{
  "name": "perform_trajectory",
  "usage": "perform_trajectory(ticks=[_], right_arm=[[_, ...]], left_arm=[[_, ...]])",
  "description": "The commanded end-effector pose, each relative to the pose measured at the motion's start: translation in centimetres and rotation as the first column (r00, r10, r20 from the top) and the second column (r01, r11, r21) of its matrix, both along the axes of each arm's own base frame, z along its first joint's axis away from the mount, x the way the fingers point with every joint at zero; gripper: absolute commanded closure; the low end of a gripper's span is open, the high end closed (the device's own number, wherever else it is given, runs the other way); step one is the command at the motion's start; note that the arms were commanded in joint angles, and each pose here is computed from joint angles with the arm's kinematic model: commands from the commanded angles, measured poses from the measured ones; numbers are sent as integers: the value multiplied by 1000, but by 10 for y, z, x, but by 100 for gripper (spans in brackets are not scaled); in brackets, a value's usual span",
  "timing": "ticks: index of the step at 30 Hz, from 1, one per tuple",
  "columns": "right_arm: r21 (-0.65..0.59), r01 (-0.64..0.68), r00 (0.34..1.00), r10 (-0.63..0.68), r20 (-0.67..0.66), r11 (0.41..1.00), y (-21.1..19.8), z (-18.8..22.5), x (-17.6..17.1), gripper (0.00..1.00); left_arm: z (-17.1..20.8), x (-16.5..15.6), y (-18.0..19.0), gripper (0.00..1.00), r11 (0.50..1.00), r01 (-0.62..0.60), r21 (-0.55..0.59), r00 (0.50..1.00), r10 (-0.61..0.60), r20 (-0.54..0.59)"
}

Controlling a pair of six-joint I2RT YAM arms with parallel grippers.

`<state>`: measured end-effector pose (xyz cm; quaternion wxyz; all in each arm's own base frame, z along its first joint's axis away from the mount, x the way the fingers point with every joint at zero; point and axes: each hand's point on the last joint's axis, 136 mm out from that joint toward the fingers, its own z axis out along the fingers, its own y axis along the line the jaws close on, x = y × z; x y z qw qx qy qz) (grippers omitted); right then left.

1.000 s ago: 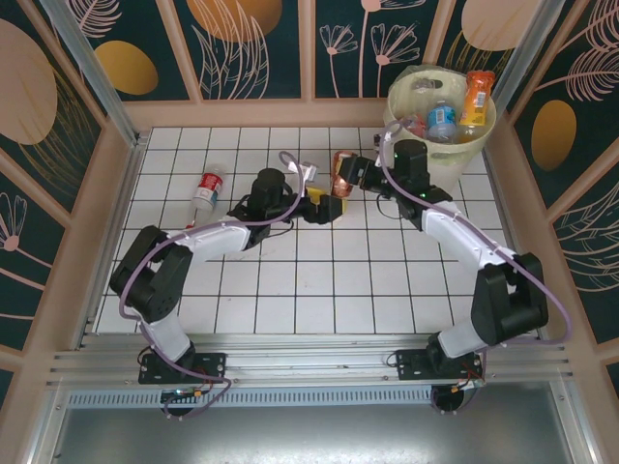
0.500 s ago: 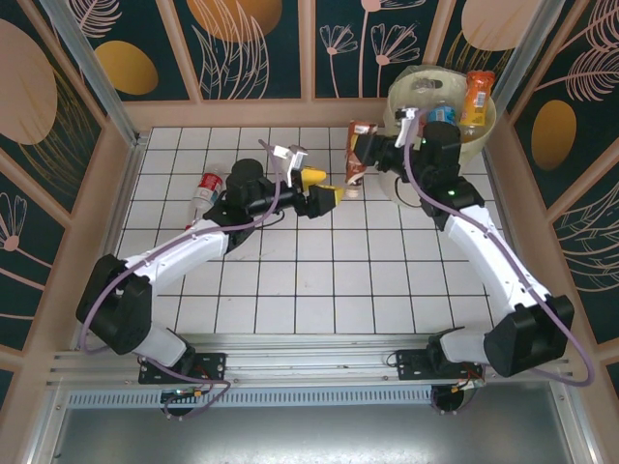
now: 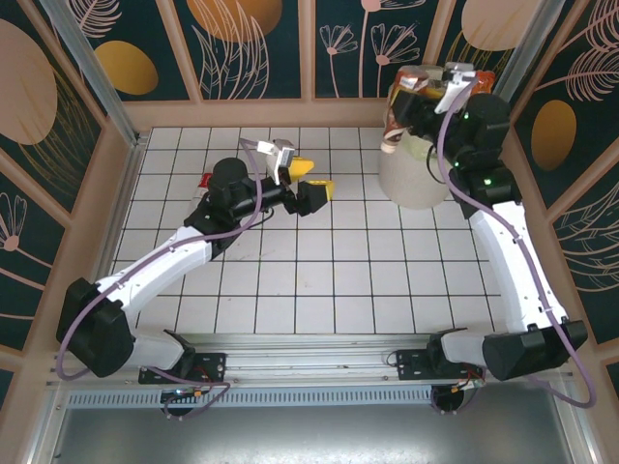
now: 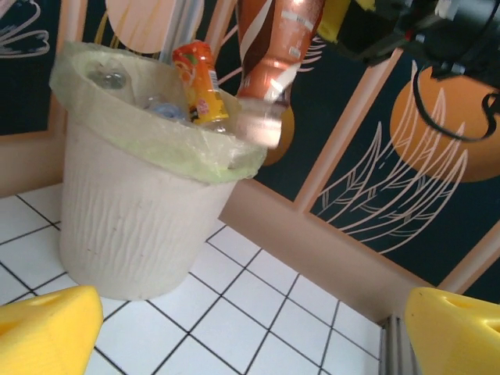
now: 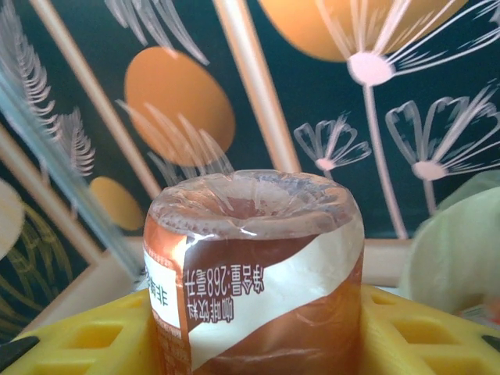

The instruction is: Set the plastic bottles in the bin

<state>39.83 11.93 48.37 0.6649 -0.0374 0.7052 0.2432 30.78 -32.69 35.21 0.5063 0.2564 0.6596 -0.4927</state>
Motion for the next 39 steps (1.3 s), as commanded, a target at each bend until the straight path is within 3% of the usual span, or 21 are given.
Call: perform_trajectory(ticks=[1, 8, 12, 19, 24, 30, 36, 39], right_arm=[[-37, 114, 993, -113, 32, 993, -29, 17, 18, 45], [-92, 296, 955, -297, 4, 951, -72, 14, 63, 46], [-103, 322, 946, -325, -12, 941, -81, 8, 88, 46], [-93, 326, 944, -330, -31, 941, -81, -9, 135, 46], [-68, 299, 951, -303, -57, 952, -77, -24, 169, 47], [-46, 295, 949, -298, -104, 954, -75, -50, 200, 47], [-10, 245, 952, -243, -186, 969, -65, -89, 208, 46], [8, 222, 947, -213, -240, 975, -62, -113, 205, 45]], left_arm=[[-6, 5, 7, 1, 997, -55, 56, 998, 54, 21], [-11, 19, 30, 1, 986, -148, 82, 989, 149, -1], [-21, 41, 60, 1, 968, -233, 98, 969, 239, -63], [-53, 71, 114, 1, 871, -424, 248, 885, 457, -92], [-93, 93, 175, 1, 727, -561, 397, 749, 649, -130], [-150, 106, 232, 2, 579, -601, 551, 587, 788, -187], [-190, 116, 267, 1, 477, -606, 637, 454, 865, -216], [-201, 120, 280, 1, 444, -609, 658, 412, 885, -216]])
